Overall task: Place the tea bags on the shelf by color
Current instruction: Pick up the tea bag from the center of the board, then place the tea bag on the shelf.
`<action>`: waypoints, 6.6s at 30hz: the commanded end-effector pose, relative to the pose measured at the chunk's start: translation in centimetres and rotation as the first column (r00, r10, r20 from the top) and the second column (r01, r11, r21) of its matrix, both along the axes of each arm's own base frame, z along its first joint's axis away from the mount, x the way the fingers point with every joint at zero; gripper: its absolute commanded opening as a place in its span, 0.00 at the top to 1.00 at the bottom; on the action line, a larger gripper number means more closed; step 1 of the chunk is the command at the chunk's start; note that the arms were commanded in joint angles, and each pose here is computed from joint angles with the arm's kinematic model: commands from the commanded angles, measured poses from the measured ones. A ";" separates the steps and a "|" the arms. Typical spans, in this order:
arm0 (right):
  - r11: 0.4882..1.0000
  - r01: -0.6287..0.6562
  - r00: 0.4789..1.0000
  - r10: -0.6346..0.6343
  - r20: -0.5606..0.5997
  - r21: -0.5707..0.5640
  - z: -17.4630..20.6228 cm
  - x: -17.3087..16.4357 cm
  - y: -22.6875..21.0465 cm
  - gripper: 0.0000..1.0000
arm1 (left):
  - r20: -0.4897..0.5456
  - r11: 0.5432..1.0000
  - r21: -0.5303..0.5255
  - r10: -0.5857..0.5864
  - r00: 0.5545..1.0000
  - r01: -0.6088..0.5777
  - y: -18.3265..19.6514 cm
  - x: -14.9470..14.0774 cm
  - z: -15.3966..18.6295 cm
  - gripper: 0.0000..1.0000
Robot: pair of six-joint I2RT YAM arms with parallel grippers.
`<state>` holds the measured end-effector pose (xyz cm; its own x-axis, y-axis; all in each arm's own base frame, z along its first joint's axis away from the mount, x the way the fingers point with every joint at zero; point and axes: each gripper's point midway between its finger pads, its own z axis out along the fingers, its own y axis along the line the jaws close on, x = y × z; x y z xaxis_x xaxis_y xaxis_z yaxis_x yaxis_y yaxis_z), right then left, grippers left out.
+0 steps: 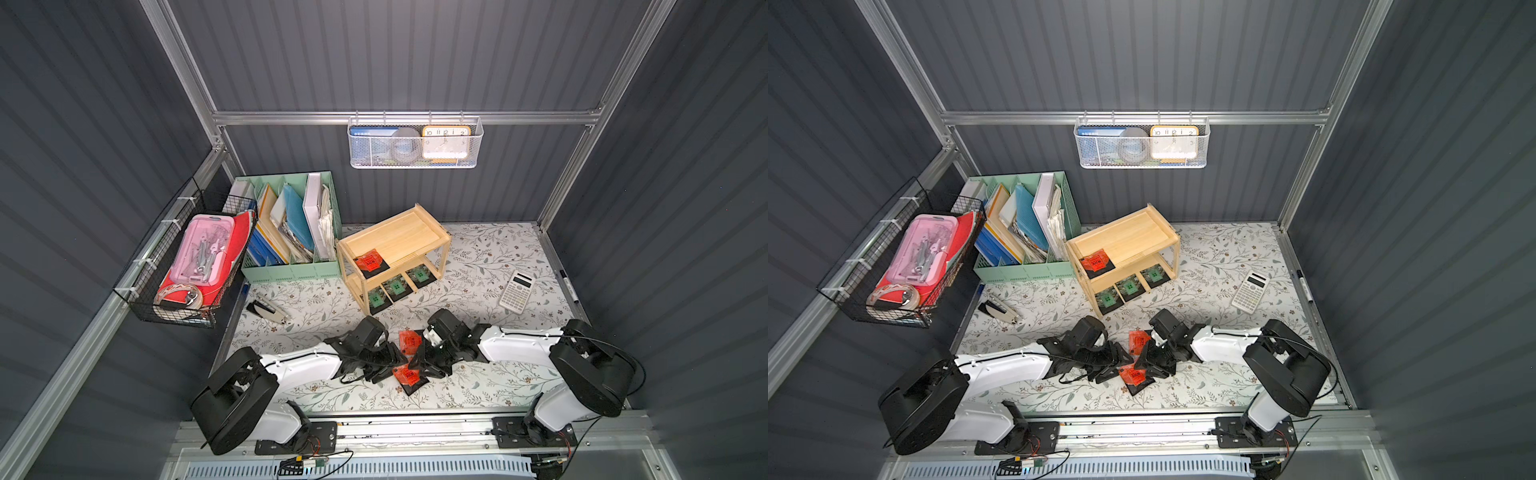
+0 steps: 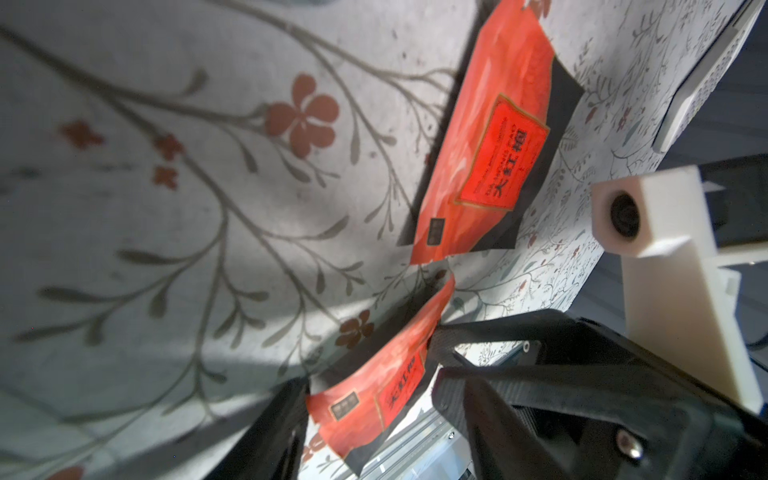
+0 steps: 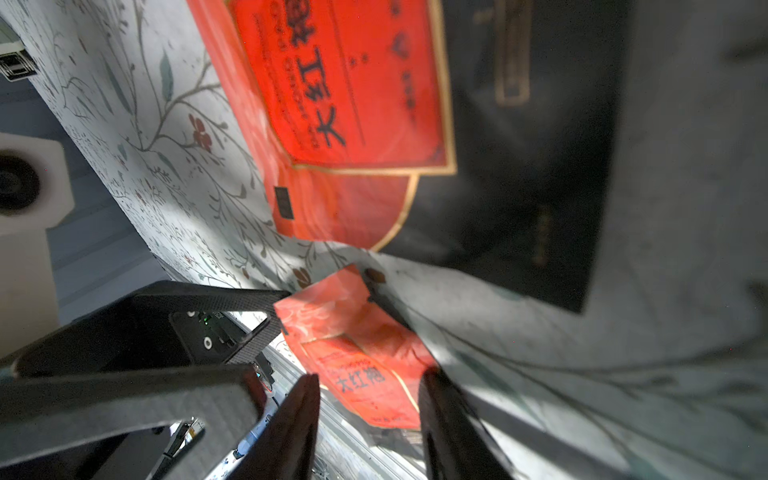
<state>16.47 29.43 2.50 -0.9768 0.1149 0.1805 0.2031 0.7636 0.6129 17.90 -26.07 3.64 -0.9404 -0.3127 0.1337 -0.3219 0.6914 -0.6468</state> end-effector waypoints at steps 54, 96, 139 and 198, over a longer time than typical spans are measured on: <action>0.998 0.011 0.999 -0.008 0.052 -0.067 0.4 0.0 -2.1 0.53 | 0.146 1.000 -0.015 0.013 0.989 -0.011 -0.8 2.5 3.1 1.00; 0.700 0.272 0.774 -0.567 0.282 0.660 25.3 7.6 -4.4 0.55 | 0.445 0.863 -0.450 0.440 0.780 -0.230 -0.9 12.3 27.3 1.00; 0.606 0.254 0.720 -0.639 0.271 0.754 29.7 11.1 -3.2 0.93 | 0.387 0.786 -0.558 0.532 0.753 -0.268 0.0 12.3 28.8 1.00; 0.742 0.439 0.693 -0.639 0.334 0.507 27.3 24.1 1.7 1.00 | 0.561 0.807 -0.030 0.502 0.658 -0.590 13.2 7.6 25.9 0.00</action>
<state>39.90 30.71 28.47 -0.7357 0.6629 -0.1391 0.1372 0.3470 0.9278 25.83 -14.02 30.17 -0.5073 -0.7800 -0.3664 -0.3004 0.5586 -0.7732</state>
